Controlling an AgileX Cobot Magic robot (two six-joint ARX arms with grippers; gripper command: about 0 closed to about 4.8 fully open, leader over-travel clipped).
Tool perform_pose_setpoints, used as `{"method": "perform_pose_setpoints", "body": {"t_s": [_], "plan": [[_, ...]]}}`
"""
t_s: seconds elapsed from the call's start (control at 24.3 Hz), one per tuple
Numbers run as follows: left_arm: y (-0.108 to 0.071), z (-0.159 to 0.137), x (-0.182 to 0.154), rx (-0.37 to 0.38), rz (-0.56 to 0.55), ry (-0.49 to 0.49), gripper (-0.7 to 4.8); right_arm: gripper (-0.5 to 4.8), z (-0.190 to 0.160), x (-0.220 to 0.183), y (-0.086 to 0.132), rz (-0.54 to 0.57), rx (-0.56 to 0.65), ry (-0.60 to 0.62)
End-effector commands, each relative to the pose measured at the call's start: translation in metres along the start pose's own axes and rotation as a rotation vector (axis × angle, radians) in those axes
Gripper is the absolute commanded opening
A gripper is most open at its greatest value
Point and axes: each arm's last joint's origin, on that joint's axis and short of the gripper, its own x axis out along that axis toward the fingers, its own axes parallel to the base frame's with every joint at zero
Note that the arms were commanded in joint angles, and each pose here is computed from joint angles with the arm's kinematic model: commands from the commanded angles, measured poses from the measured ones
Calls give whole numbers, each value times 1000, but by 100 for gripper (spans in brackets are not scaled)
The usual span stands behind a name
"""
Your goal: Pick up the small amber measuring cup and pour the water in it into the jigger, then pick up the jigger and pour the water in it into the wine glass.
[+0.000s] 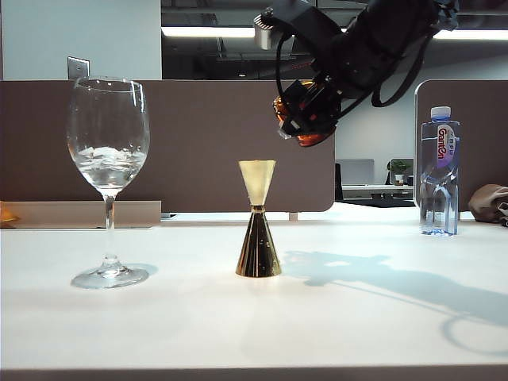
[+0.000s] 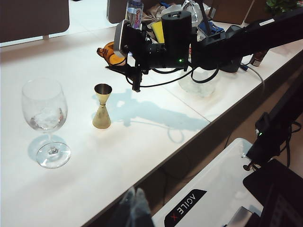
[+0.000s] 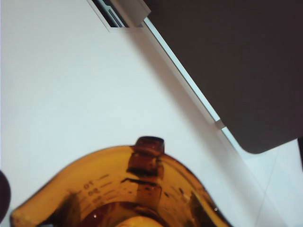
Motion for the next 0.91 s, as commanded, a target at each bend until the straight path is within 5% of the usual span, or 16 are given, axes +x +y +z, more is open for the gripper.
{"method": "perform_pose_setpoints", "body": {"t_s": [0.04, 0.91], "plan": [[0, 0, -1, 4, -2, 0, -2, -1, 8, -2, -1, -22, -101, -37], [0, 0, -1, 4, -2, 0, -2, -1, 23, 18, -5, -68, -334, -61]]}}
